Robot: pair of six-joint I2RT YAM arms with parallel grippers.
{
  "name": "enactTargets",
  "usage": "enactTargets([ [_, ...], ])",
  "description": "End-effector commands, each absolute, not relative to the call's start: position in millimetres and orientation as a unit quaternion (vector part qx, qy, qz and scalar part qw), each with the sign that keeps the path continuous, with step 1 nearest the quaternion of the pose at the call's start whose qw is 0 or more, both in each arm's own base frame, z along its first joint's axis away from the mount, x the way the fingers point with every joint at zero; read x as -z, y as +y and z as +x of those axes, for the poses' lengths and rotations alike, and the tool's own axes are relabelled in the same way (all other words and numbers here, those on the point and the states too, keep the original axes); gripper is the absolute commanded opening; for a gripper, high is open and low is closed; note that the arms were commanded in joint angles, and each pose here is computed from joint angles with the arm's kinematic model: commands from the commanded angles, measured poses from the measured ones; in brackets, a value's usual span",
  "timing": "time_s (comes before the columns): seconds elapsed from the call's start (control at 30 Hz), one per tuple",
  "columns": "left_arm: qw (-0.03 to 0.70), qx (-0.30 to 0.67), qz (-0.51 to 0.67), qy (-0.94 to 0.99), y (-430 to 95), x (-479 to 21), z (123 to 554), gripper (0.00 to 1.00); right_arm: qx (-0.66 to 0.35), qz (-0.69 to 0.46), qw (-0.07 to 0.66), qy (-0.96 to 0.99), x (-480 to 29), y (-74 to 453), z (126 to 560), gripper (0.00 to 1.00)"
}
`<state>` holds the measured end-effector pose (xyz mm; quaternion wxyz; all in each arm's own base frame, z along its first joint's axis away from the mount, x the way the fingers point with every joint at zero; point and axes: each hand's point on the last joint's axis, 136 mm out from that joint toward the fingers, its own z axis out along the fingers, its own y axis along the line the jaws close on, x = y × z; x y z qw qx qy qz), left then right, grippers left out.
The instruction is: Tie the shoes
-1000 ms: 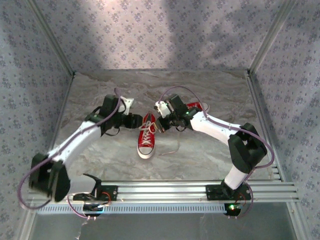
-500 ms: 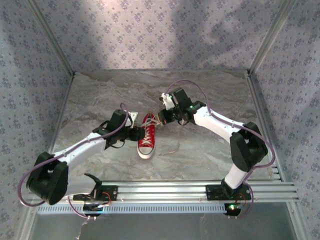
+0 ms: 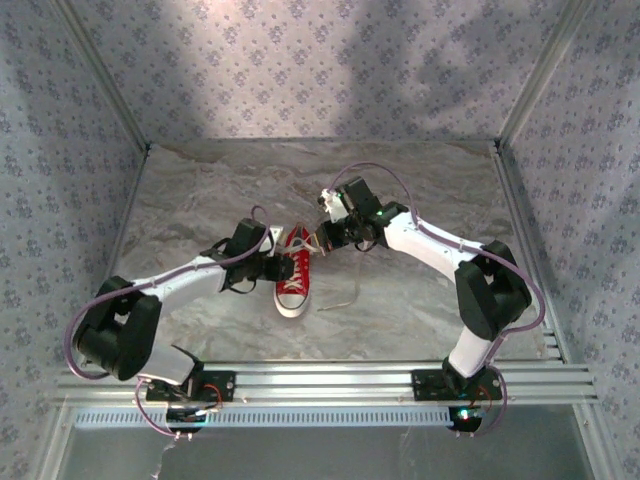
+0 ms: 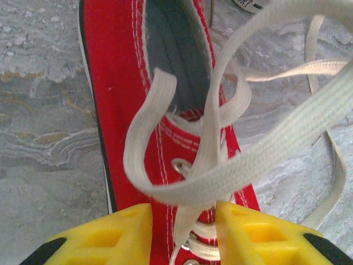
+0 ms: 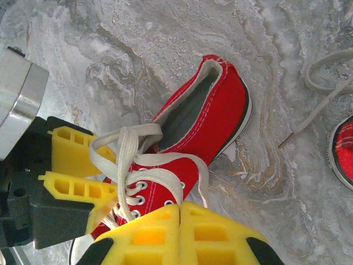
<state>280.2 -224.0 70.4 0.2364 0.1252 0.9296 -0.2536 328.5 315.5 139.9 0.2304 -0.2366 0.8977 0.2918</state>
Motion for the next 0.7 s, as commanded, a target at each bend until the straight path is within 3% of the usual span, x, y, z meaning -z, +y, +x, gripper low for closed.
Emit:
enactTargets([
  [0.0, 0.259, 0.259, 0.144, 0.919, -234, -84, 293, 0.35, -0.295, -0.237, 0.230, 0.897, -147, 316, 331, 0.00],
  [0.67, 0.274, 0.245, 0.139, 0.920, -224, -90, 289, 0.00, -0.286, -0.235, 0.239, 0.898, -152, 312, 331, 0.00],
])
